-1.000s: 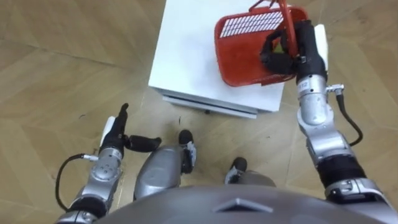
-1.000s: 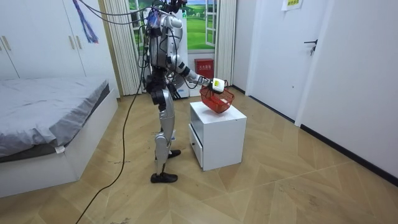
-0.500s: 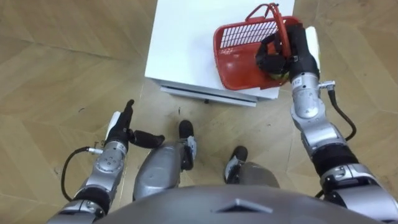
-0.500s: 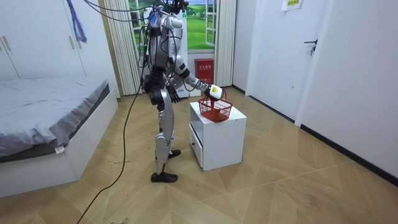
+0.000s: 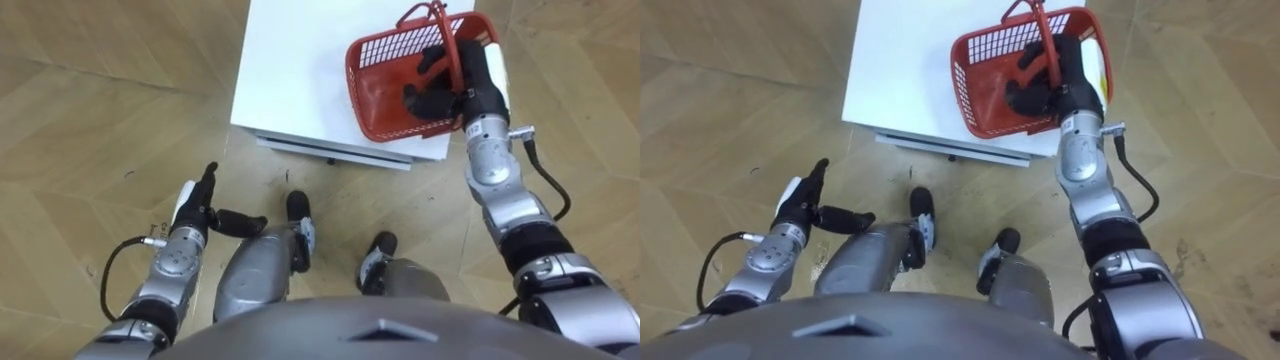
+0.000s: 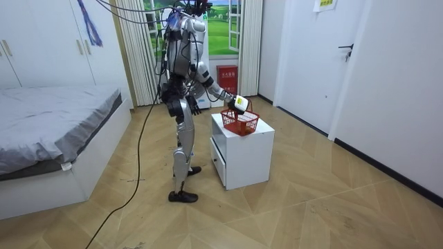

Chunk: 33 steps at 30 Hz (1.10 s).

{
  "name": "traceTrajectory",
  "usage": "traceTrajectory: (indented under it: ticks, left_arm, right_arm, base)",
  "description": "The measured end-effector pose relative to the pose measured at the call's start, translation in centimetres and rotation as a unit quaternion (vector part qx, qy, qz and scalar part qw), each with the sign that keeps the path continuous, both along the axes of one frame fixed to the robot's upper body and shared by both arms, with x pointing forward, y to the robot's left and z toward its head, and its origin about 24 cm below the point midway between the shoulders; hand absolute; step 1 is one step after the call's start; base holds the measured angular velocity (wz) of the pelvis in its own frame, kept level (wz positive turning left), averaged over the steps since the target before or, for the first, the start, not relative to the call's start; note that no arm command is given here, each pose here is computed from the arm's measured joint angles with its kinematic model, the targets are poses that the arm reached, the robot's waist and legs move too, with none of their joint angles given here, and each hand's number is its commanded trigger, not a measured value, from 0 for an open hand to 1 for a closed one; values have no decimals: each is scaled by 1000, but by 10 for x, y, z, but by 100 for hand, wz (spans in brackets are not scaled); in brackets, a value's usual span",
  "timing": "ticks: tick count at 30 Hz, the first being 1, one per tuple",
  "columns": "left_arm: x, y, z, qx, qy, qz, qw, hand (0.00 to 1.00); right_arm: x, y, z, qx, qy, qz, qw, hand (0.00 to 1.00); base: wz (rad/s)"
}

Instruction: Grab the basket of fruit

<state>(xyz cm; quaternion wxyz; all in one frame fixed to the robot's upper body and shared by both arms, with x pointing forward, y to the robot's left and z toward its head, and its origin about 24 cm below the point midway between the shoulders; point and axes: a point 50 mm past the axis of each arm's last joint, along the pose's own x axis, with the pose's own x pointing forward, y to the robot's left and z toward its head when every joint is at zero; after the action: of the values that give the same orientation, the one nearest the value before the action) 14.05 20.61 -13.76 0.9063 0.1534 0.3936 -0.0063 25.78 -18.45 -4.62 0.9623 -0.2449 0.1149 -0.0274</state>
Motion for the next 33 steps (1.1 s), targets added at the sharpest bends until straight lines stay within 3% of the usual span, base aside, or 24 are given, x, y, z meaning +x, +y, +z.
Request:
traceTrajectory:
  ticks: [22, 29, 33]
  left_arm:
    - [-6, 0, 0, -6, -2, -4, 1000, 0]
    - [-21, 5, -4, -8, 7, 10, 1000, 0]
    - [-33, 9, -3, -7, 1, 24, 1000, 0]
  right_arm:
    - [-7, -2, -9, 1, 18, -7, 1000, 0]
    - [-28, -1, -12, -2, 17, 0, 1000, 0]
    - [-28, -1, 1, 3, -22, 9, 1000, 0]
  base:
    - [0]
    - [-1]
    - [-3]
